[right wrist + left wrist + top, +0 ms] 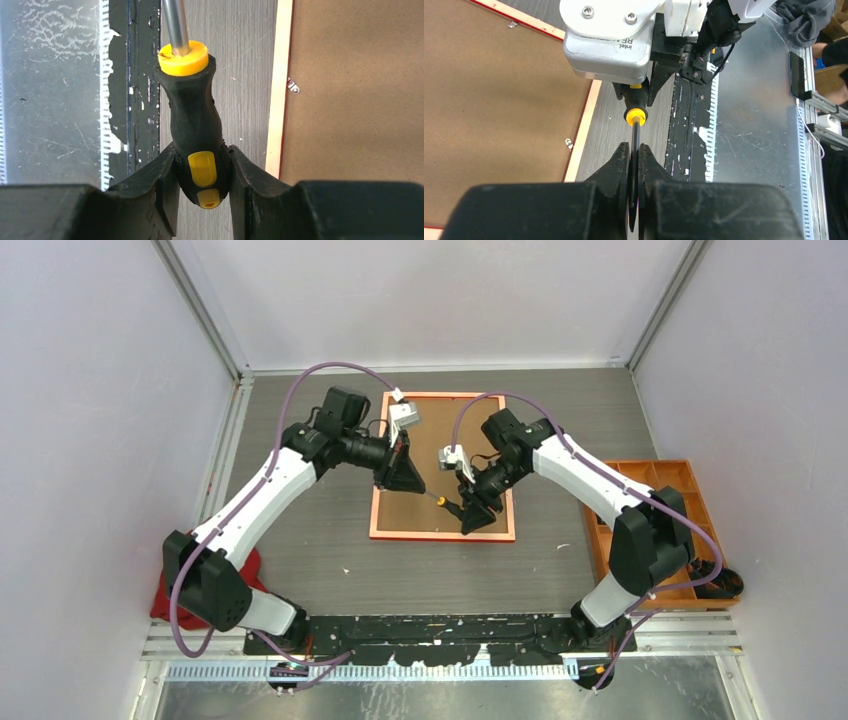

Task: Take the photo out of the frame
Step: Pick up the screwdriver from the center of the board.

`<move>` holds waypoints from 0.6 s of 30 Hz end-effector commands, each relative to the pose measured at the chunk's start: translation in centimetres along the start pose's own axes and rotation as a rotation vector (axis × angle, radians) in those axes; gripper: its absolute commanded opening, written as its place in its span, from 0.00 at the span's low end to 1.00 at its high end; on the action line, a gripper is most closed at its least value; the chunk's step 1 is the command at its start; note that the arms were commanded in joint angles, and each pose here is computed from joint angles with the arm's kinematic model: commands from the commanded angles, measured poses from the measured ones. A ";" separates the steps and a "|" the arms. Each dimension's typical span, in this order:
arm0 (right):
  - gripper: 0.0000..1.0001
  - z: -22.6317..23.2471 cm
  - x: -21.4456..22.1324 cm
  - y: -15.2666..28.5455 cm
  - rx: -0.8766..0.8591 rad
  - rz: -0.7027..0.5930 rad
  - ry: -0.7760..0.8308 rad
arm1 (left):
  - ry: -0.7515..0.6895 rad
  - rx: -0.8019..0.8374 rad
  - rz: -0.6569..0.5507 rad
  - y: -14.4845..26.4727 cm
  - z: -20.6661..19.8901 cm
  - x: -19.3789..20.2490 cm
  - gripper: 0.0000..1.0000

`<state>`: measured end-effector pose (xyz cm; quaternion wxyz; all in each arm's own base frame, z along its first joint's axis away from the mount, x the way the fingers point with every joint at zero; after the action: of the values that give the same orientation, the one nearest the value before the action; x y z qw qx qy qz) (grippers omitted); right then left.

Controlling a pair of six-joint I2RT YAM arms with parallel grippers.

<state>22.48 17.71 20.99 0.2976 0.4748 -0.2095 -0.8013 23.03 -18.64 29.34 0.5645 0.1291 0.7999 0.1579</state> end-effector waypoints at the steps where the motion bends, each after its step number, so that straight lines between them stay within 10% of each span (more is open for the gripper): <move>1: 0.21 0.2 -1.0 0.1 -0.004 -0.046 0.022 | -0.065 -0.026 -0.032 0.2 0.0 -0.8 0.01; 10: 0.96 0.2 -2.1 2.5 -0.098 -0.250 -0.067 | -0.061 -0.131 -0.132 1.9 0.3 -1.6 0.00; 18: 1.00 -3.7 -3.1 6.6 0.168 -0.724 -0.322 | -0.003 -0.176 -0.272 3.6 1.0 -2.7 0.00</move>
<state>26.09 14.98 21.93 0.1010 0.4045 -0.1642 -0.8940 24.72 -16.33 30.04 0.5607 0.0192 0.8060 0.1890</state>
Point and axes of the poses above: each gripper's point midway between its finger pads, its own y axis back along the fingers, its own z axis along the line the jaws close on, x = y × z, the point moved 10 cm from there along y, back along the fingers, and after that the axes turned 7 degrees about -y, right-handed, at the moved point
